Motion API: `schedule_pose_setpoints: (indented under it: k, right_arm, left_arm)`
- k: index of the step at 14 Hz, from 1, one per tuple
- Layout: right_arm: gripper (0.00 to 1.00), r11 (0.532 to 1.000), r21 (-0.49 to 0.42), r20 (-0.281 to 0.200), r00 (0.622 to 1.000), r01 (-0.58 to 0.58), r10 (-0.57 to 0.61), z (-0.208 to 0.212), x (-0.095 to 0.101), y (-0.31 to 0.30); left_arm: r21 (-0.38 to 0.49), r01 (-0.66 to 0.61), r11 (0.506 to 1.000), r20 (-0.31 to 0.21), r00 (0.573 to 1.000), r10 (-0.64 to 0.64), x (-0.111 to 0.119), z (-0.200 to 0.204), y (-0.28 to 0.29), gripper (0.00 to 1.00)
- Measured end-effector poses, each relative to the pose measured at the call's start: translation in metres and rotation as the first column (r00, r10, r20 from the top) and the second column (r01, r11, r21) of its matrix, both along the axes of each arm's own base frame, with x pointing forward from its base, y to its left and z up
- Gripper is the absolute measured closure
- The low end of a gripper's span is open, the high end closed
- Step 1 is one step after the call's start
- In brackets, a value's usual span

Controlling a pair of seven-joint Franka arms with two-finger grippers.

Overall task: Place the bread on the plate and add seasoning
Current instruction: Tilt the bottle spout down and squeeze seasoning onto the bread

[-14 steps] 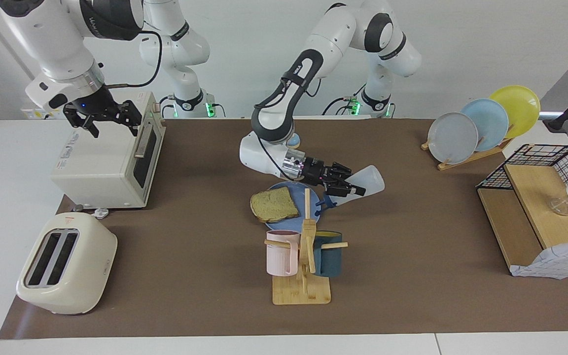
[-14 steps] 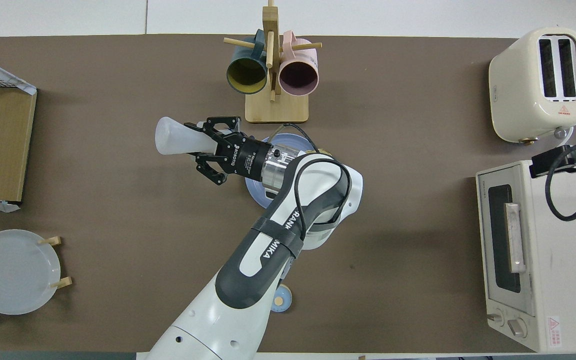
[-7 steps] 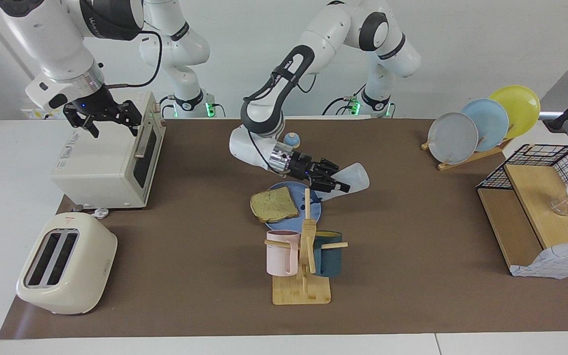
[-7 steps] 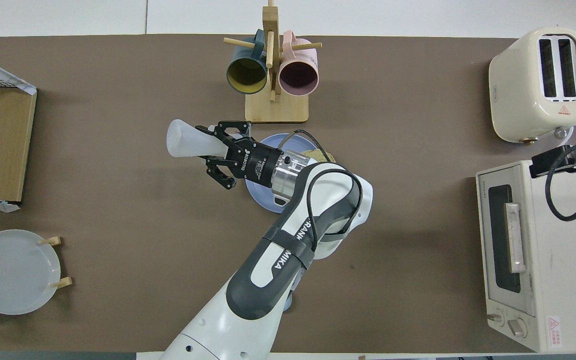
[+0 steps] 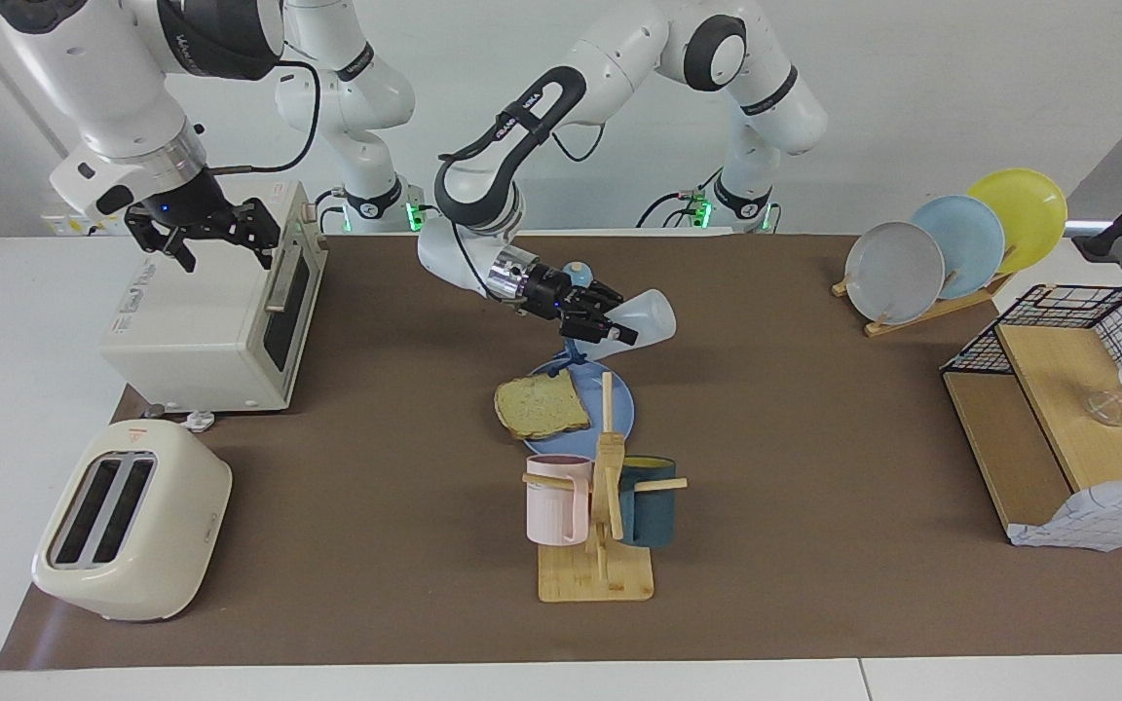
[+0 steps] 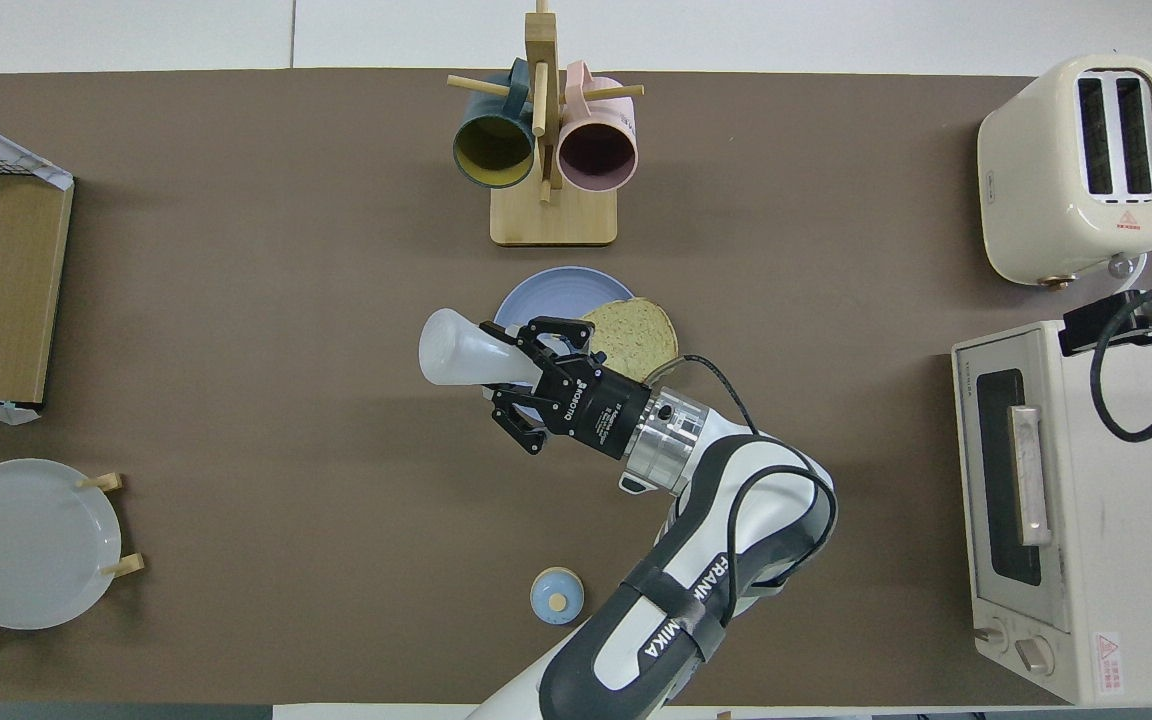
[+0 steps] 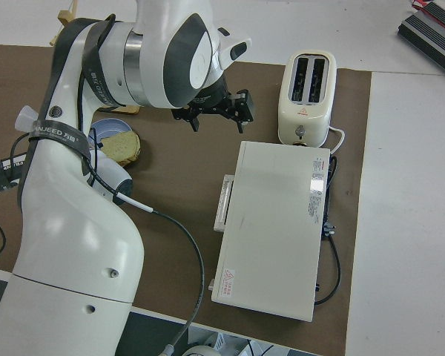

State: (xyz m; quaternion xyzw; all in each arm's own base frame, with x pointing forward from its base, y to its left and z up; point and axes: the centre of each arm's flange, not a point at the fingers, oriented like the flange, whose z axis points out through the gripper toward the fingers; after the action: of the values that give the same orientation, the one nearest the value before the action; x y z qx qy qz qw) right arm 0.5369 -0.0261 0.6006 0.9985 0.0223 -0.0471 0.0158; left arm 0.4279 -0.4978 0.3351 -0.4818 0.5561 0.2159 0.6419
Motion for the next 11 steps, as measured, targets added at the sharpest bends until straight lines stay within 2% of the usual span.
schedule_pose_setpoints:
  k: [2,6,8,11]
  right_arm:
    - [0.0,1.0,0.0,0.0,1.0,0.0,0.0,0.0,0.0,0.0]
    - [0.0,1.0,0.0,0.0,1.0,0.0,0.0,0.0,0.0,0.0]
    - [0.0,1.0,0.0,0.0,1.0,0.0,0.0,0.0,0.0,0.0]
    - [0.0,1.0,0.0,0.0,1.0,0.0,0.0,0.0,0.0,0.0]
  left_arm:
    - [-0.002,-0.034,0.999,0.002,0.999,0.034,0.021,0.0,0.017,0.53]
    - [-0.008,-0.106,0.994,-0.016,0.994,0.106,0.083,-0.014,0.078,0.53]
    - [-0.03,-0.137,0.99,-0.002,0.991,0.137,0.101,-0.017,0.098,0.53]
    - [-0.086,-0.159,0.984,0.012,0.987,0.161,0.111,-0.006,0.11,0.53]
